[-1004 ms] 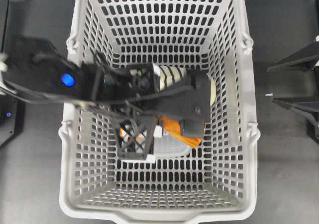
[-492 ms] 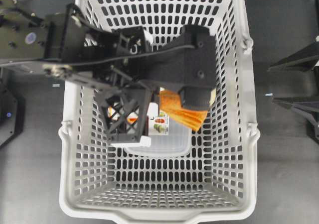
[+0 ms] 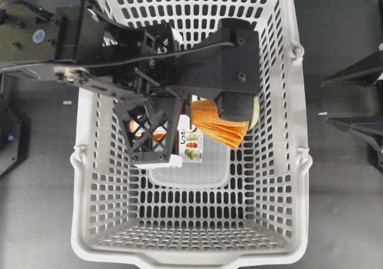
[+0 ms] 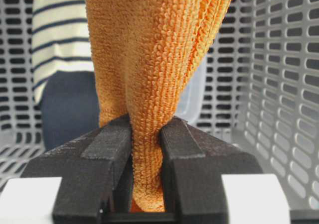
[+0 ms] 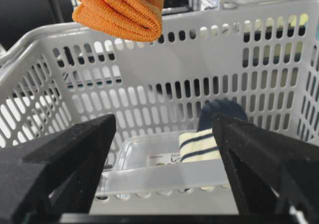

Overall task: Pick up the orange cloth from the shopping basket with the left arm.
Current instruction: 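Lift the orange cloth upward out of the basket with the left gripper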

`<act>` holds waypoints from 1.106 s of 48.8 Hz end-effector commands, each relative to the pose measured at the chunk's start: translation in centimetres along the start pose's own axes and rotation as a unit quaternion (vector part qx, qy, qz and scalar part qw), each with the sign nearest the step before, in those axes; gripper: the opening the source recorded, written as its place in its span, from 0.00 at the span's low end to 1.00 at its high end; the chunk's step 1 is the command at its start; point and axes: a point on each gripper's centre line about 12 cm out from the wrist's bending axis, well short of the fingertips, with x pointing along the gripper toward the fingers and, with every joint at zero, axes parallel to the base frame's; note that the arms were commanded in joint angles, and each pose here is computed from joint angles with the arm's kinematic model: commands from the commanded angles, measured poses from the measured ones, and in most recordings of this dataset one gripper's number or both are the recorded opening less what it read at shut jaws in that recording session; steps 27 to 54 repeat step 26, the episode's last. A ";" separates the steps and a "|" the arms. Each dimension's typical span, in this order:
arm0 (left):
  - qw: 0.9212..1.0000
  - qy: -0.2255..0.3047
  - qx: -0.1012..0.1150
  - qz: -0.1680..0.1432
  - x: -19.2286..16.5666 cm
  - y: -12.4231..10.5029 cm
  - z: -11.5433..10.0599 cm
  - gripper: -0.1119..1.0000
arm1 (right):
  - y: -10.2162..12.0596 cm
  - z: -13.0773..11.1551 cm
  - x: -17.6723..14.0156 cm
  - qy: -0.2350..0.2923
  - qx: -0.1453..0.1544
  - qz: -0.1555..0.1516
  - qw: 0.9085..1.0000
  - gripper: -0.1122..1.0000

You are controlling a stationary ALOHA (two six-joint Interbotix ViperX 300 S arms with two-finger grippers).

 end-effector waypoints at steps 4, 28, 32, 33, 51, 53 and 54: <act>1.000 -0.023 -0.004 0.002 -1.7 0.4 0.3 0.20 | 0.1 0.3 0.1 -0.006 0.001 0.001 1.000 0.77; 1.000 0.001 -0.009 0.007 -1.7 0.9 -0.1 0.20 | 0.1 0.2 0.0 -0.006 0.001 0.001 1.000 0.77; 1.000 0.001 -0.009 0.007 -1.7 0.9 -0.1 0.20 | 0.1 0.2 0.0 -0.006 0.001 0.001 1.000 0.77; 1.000 0.001 -0.009 0.007 -1.7 0.9 -0.1 0.20 | 0.1 0.2 0.0 -0.006 0.001 0.001 1.000 0.77; 1.000 0.001 -0.009 0.007 -1.7 0.9 -0.1 0.20 | 0.1 0.2 0.0 -0.006 0.001 0.001 1.000 0.77; 1.000 0.001 -0.009 0.007 -1.7 0.9 -0.1 0.20 | 0.1 0.2 0.0 -0.006 0.001 0.001 1.000 0.77; 1.000 0.001 -0.009 0.007 -1.7 0.9 -0.1 0.20 | 0.1 0.2 0.0 -0.006 0.001 0.001 1.000 0.77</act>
